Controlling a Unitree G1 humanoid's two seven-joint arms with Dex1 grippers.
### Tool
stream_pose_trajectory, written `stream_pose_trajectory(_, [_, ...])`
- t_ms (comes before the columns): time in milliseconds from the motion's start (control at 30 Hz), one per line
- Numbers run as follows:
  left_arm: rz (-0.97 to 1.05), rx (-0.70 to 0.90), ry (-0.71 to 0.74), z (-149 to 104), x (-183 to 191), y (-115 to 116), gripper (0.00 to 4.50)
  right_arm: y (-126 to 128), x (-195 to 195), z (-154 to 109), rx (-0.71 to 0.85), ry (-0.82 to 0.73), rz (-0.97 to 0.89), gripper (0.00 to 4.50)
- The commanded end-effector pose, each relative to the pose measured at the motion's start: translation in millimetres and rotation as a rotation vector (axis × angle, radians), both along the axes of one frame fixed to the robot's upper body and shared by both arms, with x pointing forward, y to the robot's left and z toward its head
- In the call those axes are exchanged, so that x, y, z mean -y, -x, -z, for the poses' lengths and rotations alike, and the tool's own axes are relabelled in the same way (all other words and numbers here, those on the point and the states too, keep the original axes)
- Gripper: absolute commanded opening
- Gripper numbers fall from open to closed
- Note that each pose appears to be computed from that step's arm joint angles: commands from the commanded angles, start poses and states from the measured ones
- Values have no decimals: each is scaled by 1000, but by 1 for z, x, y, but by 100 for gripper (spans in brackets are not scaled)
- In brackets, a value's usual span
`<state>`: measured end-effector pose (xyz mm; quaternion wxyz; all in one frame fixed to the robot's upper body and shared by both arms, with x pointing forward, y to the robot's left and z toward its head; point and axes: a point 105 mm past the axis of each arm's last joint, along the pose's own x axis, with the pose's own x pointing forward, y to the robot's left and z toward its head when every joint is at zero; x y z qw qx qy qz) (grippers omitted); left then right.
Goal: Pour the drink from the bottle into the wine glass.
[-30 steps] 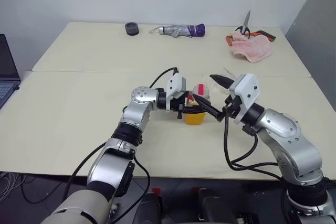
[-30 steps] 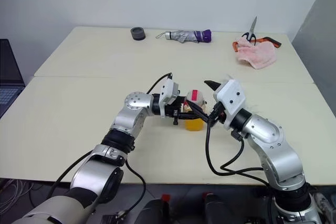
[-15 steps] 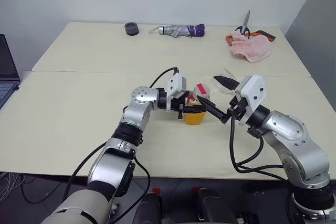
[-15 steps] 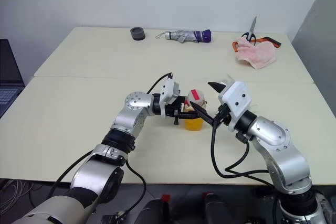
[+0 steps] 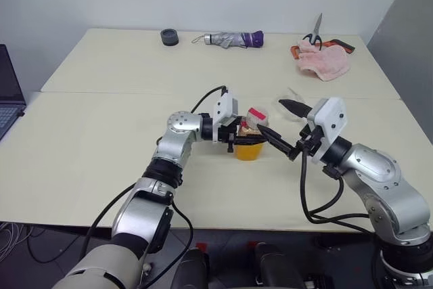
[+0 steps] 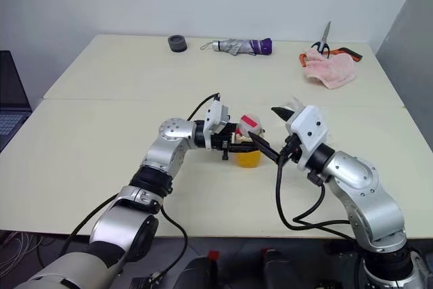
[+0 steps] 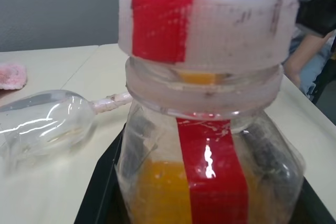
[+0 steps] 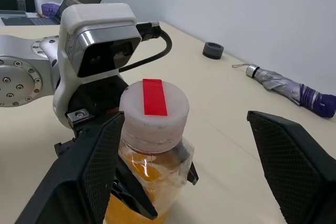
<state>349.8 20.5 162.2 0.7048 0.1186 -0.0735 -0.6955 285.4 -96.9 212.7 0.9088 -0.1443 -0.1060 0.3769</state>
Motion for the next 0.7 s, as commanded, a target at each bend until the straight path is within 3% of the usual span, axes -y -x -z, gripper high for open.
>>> stream_pose_trajectory(33, [29,68,17,-17,2,1,172,2,7,-11,42,-8,26,398])
stream_pose_trajectory(433, [28,68,16,-16,2,1,172,5,6,-13,39,-9,5,398])
stream_pose_trajectory(700, [29,69,14,-16,1,1,172,22,1,-19,-6,-16,-100,398])
